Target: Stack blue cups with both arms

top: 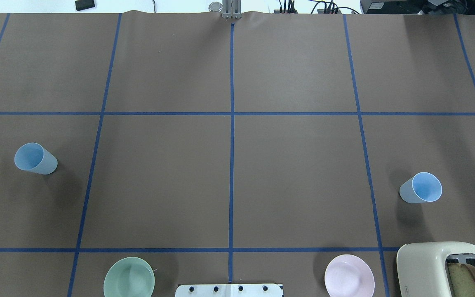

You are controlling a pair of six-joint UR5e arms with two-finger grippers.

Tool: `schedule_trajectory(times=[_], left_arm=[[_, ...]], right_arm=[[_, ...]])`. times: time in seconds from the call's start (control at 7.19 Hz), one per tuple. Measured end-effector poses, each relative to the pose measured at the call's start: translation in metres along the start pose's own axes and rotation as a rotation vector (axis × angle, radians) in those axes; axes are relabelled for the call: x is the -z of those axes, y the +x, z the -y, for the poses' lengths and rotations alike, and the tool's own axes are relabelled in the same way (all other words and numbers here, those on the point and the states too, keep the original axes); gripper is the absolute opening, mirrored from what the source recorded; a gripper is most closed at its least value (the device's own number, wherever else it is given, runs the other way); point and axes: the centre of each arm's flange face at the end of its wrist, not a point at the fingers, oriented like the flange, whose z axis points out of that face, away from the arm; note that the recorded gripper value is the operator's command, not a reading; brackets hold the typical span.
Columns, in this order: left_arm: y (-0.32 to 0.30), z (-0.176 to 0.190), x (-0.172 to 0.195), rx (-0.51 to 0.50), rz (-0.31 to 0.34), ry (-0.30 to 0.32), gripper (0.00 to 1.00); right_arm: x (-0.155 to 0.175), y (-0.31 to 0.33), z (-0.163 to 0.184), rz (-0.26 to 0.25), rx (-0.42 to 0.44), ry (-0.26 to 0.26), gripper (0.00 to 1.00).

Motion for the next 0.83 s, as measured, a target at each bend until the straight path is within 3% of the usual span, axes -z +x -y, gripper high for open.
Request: schedule_trajectory(times=[0.83], left_arm=[[0.015,0.003,0.012,0.057,-0.004,0.025,0.99]], right_arm=[[0.008,-0.025,-0.001,0.017,0.079,0.022,1.0]])
